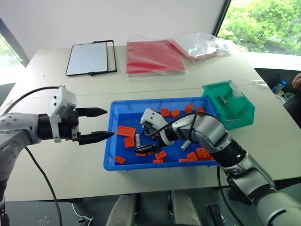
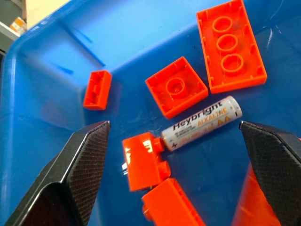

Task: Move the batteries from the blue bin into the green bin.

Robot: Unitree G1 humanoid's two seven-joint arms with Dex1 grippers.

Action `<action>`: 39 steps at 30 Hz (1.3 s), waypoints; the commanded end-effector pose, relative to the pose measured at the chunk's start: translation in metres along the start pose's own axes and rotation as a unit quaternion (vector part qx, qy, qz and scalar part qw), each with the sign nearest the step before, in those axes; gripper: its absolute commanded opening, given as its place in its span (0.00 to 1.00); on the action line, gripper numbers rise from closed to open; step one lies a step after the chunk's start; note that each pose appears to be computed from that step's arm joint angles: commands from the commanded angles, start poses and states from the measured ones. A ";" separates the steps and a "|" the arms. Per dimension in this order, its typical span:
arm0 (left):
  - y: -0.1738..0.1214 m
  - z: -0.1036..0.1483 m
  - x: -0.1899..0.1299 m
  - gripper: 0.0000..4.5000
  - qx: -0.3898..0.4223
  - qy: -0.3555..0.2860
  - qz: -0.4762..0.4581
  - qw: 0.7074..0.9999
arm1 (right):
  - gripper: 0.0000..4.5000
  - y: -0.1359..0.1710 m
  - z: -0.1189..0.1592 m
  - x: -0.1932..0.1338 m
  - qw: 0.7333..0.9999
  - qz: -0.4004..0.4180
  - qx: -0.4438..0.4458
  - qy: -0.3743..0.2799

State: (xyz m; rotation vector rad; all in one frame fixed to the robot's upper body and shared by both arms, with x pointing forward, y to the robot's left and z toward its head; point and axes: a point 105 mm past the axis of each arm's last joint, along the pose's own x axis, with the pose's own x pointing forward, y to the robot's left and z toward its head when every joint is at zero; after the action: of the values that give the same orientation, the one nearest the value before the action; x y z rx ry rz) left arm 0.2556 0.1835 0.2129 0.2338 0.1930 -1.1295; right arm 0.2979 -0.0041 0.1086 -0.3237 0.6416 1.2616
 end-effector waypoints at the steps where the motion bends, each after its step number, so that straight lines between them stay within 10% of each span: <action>1: 0.001 0.007 0.000 0.99 0.009 -0.012 0.001 1.000 | 1.00 -0.003 0.005 0.007 0.999 -0.013 -0.040 0.012; 21: 0.012 0.012 0.008 0.99 0.021 -0.027 0.005 0.999 | 1.00 -0.014 -0.001 0.002 0.988 -0.048 -0.136 0.054; 25: 0.014 0.014 0.010 1.00 0.026 -0.030 0.004 0.999 | 0.62 -0.019 -0.004 0.001 0.985 -0.058 -0.150 0.061; 39: 0.022 0.012 0.010 1.00 0.033 -0.026 0.008 0.999 | 0.62 -0.026 0.005 -0.002 0.986 -0.075 -0.146 0.038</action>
State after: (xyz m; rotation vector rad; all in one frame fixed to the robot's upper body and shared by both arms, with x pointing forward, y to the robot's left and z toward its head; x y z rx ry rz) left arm 0.2805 0.1799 0.2160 0.2271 0.1410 -1.1217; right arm 0.3183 -0.0096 0.1067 -0.6616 0.4995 1.2344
